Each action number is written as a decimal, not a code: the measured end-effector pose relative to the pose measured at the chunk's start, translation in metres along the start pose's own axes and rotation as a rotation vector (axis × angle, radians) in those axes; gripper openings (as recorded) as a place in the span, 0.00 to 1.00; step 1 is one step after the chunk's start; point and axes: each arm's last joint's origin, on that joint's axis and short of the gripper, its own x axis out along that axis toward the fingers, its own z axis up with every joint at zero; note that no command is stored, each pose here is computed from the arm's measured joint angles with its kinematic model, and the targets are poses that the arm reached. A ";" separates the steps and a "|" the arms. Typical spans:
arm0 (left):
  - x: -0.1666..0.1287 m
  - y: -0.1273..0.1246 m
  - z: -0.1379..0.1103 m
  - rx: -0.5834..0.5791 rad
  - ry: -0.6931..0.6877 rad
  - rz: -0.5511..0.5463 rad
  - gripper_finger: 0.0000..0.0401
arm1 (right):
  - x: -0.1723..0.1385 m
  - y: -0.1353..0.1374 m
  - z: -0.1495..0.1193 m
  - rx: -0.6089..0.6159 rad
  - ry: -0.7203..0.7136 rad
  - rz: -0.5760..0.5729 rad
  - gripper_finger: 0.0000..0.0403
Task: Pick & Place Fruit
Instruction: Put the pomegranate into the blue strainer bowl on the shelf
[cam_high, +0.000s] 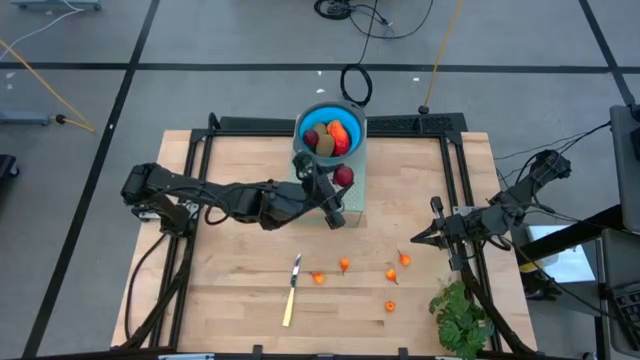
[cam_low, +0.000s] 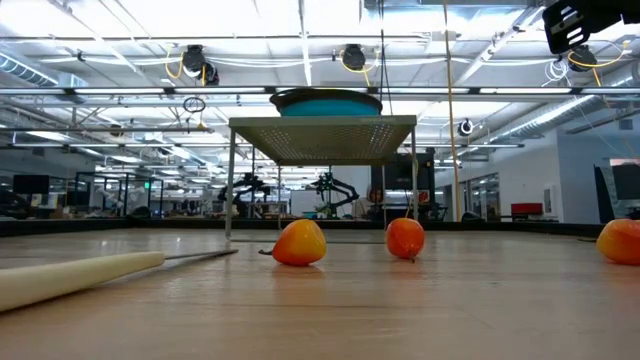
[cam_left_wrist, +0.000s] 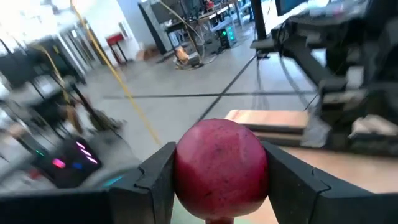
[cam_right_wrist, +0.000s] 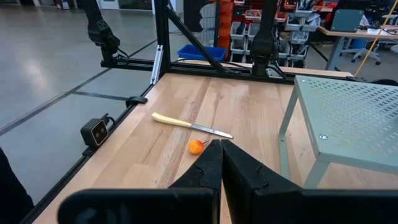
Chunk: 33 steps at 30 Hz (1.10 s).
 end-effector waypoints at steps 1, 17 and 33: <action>-0.001 0.000 0.000 0.049 0.001 0.004 0.50 | 0.000 0.000 0.000 0.000 0.000 0.000 0.00; -0.011 -0.010 0.009 0.914 -0.069 0.019 0.51 | 0.000 0.000 0.000 -0.001 0.003 -0.004 0.00; -0.019 -0.013 0.021 0.565 -0.159 0.034 0.52 | 0.000 0.000 -0.001 -0.002 0.005 -0.005 0.00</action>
